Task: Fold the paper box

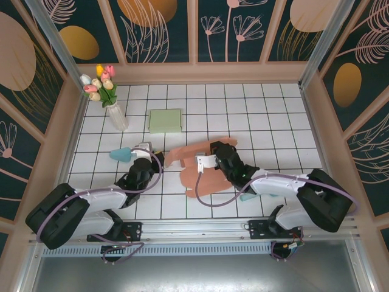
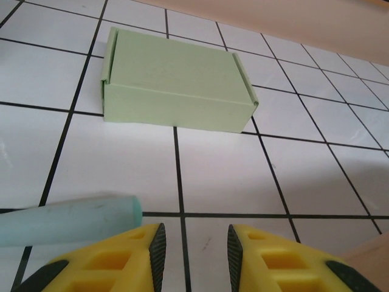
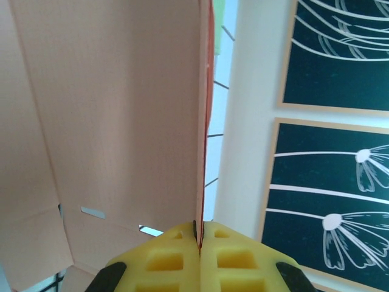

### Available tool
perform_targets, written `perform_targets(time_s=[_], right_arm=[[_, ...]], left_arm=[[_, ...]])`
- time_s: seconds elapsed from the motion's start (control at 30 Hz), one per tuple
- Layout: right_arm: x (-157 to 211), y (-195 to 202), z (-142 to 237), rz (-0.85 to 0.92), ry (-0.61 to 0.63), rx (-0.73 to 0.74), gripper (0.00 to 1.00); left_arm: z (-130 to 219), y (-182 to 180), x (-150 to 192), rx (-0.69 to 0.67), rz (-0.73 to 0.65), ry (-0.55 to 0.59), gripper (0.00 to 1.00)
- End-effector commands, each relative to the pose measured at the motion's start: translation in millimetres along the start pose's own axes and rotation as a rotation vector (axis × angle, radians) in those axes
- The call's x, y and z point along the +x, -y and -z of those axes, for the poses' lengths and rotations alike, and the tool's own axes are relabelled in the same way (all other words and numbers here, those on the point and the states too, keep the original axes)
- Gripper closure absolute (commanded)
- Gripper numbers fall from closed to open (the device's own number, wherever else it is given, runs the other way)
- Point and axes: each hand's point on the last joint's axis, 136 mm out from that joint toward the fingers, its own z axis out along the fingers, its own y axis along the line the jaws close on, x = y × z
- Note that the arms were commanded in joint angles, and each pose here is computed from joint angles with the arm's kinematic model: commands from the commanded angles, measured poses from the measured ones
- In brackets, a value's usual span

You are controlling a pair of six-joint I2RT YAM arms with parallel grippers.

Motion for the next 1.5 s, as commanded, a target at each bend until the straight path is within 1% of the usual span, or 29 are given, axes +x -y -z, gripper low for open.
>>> perform_targets(time_s=[0.0, 0.17, 0.37, 0.6, 0.87, 1.07, 1.2, 1.47], right_arm=[[6, -9, -1, 0.008, -0.017, 0.031, 1.00], [9, -26, -1, 0.076, -0.044, -0.003, 1.00], [14, -46, -3, 0.128, -0.074, -0.060, 1.00], [15, -50, -6, 0.141, -0.082, -0.068, 1.00], [17, -59, -7, 0.146, -0.098, -0.101, 1.00], [16, -59, -8, 0.140, -0.100, -0.108, 1.00], [17, -61, -8, 0.138, -0.104, -0.120, 1.00], [16, -65, -10, 0.137, -0.106, -0.132, 1.00]], left_arm=[[2, 0, -1, 0.017, -0.011, 0.034, 0.65], [-2, 8, 11, 0.072, -0.041, -0.002, 0.64], [-2, 29, 22, 0.199, -0.074, -0.032, 0.62], [-1, 52, 34, 0.334, -0.107, -0.076, 0.59], [7, 75, 40, 0.477, -0.085, -0.109, 0.58], [8, 85, 43, 0.530, -0.088, -0.130, 0.56], [5, 87, 47, 0.540, -0.077, -0.145, 0.56], [3, 102, 41, 0.601, -0.019, -0.150, 0.58]])
